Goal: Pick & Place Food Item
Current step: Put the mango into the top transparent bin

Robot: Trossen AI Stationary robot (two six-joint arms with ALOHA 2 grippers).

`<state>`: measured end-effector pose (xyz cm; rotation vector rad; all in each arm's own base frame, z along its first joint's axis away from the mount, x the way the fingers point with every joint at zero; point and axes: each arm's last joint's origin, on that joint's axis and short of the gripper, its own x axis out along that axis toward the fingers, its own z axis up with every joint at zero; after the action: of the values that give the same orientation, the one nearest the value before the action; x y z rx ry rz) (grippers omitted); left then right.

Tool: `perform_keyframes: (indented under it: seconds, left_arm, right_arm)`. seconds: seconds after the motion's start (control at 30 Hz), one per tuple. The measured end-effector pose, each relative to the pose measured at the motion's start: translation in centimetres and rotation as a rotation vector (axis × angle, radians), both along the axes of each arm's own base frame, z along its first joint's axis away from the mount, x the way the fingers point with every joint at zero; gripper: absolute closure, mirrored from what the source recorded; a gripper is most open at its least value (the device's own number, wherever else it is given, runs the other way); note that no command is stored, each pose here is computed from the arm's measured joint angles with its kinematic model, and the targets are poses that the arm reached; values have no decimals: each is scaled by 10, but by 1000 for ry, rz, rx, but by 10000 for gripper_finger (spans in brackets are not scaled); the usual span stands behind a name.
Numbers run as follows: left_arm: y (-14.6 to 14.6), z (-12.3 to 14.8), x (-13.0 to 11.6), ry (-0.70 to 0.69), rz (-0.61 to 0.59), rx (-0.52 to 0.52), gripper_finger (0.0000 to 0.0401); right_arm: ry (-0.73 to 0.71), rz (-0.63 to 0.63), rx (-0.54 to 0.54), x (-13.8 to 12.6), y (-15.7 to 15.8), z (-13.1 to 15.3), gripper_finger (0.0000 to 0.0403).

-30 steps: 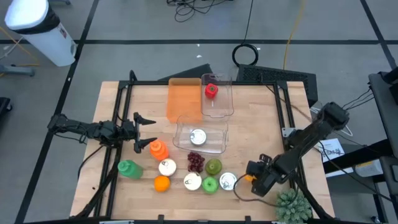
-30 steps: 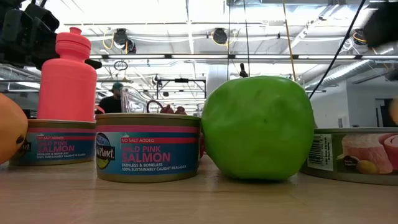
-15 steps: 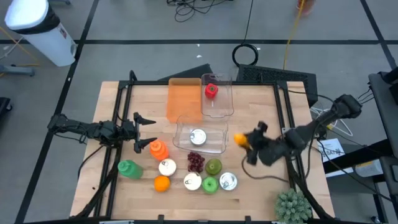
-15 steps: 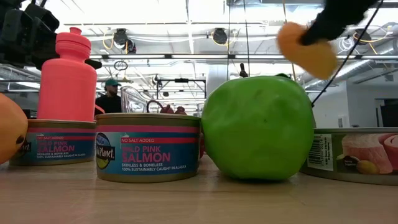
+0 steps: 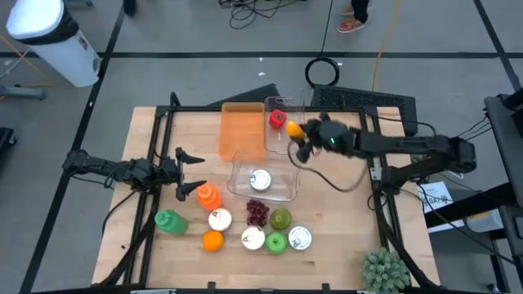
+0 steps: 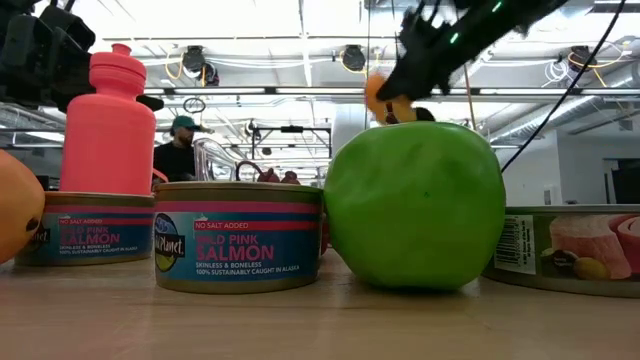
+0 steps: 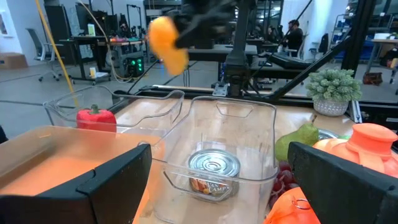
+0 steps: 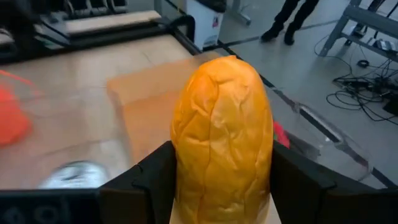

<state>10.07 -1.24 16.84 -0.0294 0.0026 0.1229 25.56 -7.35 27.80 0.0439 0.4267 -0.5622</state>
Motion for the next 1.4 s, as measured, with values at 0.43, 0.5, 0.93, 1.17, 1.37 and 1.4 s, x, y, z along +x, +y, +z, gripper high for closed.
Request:
perform_keyframes:
  seconds: [0.43,0.5,0.93,1.17,1.37,1.4]
  left_arm:
    - [0,0,0,0,-1,0,9]
    - [0,0,0,0,0,0,9]
    - [0,0,0,0,0,0,9]
    - [0,0,0,0,0,0,9]
    - [0,0,0,0,0,0,9]
    - [0,0,0,0,0,0,9]
  right_arm:
    - [-7,-179,122,14,-106,-66,203]
    - [-8,-210,167,16,-110,-76,203]
    - [-19,-343,213,18,-130,-104,202]
    - [-18,-347,215,17,-131,-105,176]
    - [-12,-371,201,16,-132,-105,121]
    - [-10,-384,193,16,-132,-104,113]
